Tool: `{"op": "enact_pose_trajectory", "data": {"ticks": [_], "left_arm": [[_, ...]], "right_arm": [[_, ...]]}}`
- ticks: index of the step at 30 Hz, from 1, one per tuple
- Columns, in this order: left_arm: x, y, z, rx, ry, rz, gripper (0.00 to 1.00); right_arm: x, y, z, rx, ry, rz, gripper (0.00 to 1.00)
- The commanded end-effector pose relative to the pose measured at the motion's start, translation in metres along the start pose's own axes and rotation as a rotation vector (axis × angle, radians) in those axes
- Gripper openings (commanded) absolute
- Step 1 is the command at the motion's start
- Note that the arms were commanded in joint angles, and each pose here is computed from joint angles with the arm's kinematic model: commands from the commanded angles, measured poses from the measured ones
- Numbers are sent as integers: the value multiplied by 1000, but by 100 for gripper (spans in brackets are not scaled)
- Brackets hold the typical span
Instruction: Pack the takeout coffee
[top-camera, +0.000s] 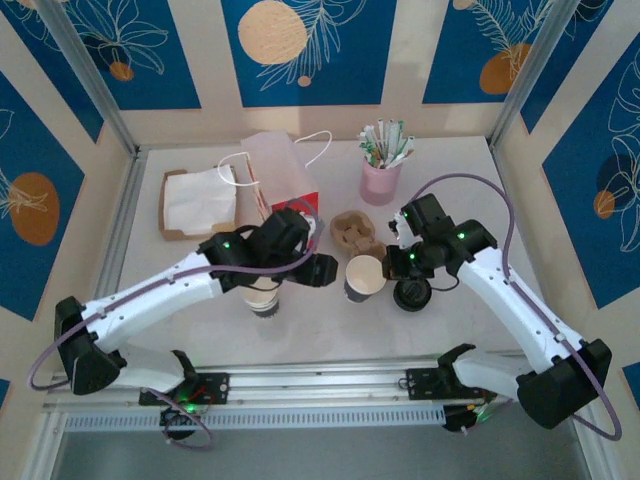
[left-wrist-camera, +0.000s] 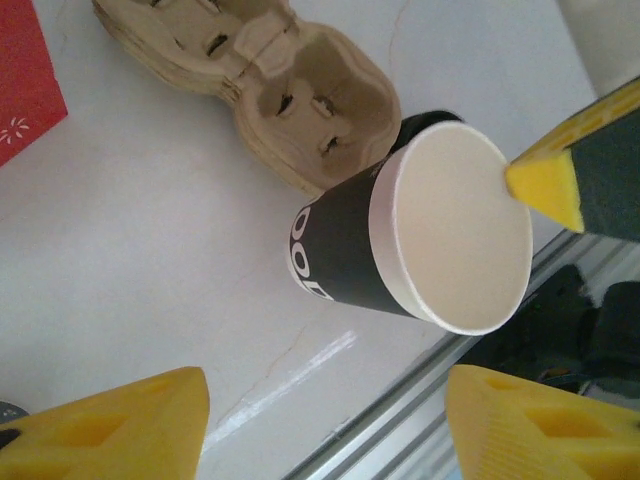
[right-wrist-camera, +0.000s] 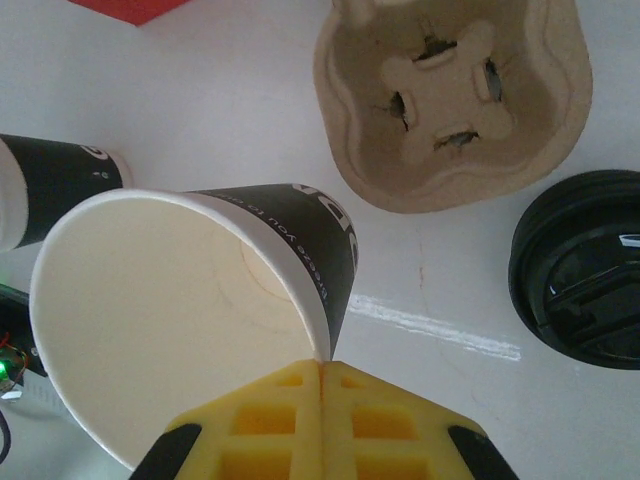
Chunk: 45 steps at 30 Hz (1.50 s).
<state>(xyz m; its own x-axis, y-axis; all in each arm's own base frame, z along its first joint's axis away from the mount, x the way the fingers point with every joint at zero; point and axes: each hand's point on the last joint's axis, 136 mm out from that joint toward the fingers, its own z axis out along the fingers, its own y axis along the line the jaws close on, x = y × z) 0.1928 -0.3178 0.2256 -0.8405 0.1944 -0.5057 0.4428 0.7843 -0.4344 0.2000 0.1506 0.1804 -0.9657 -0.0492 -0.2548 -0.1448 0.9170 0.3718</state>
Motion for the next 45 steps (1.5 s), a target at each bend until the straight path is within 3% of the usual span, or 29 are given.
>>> {"op": "enact_pose_trajectory", "data": {"ticks": [1, 6, 12, 30, 45], "left_arm": [[11, 9, 14, -64, -16, -19, 59], [37, 30, 27, -153, 14, -43, 48], [63, 56, 45, -256, 81, -56, 43], [99, 114, 73, -656, 244, 53, 39], [103, 148, 56, -781, 225, 50, 39]], "right_arm": [[1, -5, 6, 4, -5, 34, 0], [3, -11, 18, 23, 20, 48, 0], [5, -14, 25, 30, 34, 58, 0], [6, -13, 29, 31, 47, 52, 0], [11, -4, 40, 36, 89, 13, 0]]}}
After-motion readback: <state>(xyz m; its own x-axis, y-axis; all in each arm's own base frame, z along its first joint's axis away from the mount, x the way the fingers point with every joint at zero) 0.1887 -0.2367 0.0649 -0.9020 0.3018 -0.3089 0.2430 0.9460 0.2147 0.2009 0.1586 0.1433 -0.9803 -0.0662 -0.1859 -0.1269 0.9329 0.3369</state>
